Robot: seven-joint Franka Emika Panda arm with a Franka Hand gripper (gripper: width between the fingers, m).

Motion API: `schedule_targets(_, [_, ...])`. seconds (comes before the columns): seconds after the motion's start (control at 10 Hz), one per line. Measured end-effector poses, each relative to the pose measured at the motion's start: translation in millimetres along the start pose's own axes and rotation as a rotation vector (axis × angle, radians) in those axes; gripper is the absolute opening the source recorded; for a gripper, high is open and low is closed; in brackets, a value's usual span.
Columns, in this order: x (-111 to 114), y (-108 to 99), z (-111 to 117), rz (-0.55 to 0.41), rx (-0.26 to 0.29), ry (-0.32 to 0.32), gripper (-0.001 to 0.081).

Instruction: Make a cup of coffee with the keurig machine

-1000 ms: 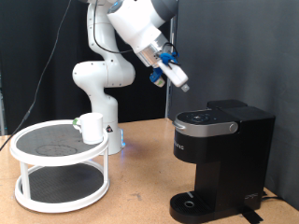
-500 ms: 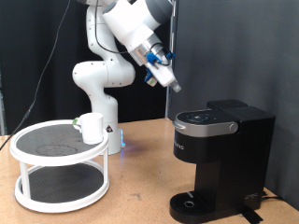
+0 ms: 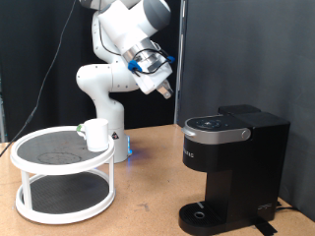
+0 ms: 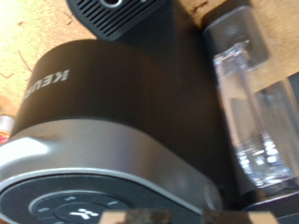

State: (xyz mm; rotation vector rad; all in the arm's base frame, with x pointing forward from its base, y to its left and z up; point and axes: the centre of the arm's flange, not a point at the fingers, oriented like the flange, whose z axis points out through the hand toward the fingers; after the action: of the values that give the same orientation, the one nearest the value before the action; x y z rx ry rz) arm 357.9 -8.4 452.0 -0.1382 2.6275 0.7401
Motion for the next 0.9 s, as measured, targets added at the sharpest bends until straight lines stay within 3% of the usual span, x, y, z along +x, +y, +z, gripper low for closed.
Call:
schedule_targets(0.4, [35,-7,-29,-0.11,-0.009,0.024,0.0])
schedule_targets(0.6, [36,-7,-27,-0.105,-0.023,0.036,0.0])
schedule_targets(0.7, [42,-9,-28,-0.099,-0.055,0.07,0.0])
schedule_targets(0.9, [56,-18,-42,-0.096,-0.081,0.114,0.0])
